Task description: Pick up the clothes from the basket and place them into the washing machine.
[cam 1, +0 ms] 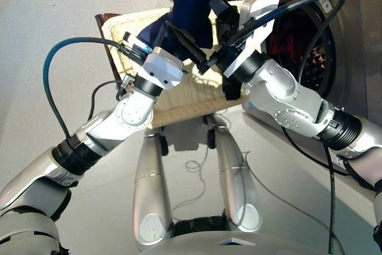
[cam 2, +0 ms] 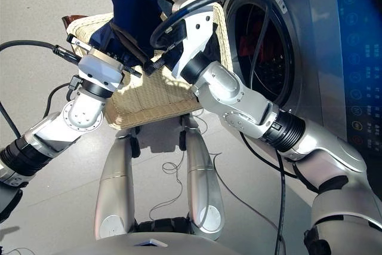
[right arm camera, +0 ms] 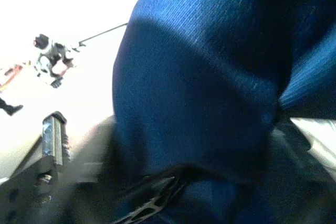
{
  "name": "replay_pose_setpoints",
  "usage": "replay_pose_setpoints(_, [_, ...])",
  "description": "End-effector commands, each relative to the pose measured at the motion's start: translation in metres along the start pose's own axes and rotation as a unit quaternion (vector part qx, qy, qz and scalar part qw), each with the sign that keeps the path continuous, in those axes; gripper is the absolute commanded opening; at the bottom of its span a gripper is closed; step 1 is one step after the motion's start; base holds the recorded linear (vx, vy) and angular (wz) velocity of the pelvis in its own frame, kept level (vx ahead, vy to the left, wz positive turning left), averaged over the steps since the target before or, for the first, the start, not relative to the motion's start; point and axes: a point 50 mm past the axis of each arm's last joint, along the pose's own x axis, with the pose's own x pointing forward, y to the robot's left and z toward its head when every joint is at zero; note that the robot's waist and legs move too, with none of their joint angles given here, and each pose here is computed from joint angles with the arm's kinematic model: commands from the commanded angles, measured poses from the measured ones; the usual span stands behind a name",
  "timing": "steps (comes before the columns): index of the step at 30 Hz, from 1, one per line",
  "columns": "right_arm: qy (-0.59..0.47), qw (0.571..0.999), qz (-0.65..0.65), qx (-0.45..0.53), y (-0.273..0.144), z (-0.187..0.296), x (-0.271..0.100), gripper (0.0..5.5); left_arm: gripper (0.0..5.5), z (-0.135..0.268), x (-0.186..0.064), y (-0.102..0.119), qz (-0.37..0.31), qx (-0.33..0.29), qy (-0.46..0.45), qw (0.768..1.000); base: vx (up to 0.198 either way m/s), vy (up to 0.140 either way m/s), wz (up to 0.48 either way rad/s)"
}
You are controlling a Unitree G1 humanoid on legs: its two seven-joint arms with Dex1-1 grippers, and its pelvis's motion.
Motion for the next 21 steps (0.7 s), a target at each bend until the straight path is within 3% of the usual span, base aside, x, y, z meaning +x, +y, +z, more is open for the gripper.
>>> replay_pose_setpoints(1, [-0.069, 0.997, -0.022, -0.036, -0.002, 0.028, 0.003, 0.00, 0.00, 0.072, 0.010, -0.008, 0.002, -0.041, -0.192, 0.981, 0.000, 0.000, 0.000])
replay_pose_setpoints(20, [-0.110, 0.989, -0.069, -0.068, -0.005, 0.030, 0.001, 0.00, 0.00, 0.073, 0.013, -0.018, -0.003, -0.052, -0.194, 0.980, 0.000, 0.000, 0.000])
replay_pose_setpoints(21, [-0.123, 0.986, -0.082, -0.075, -0.007, 0.032, 0.000, 0.00, 1.29, 0.072, 0.013, -0.018, -0.002, -0.055, -0.190, 0.980, 0.000, 0.000, 0.000])
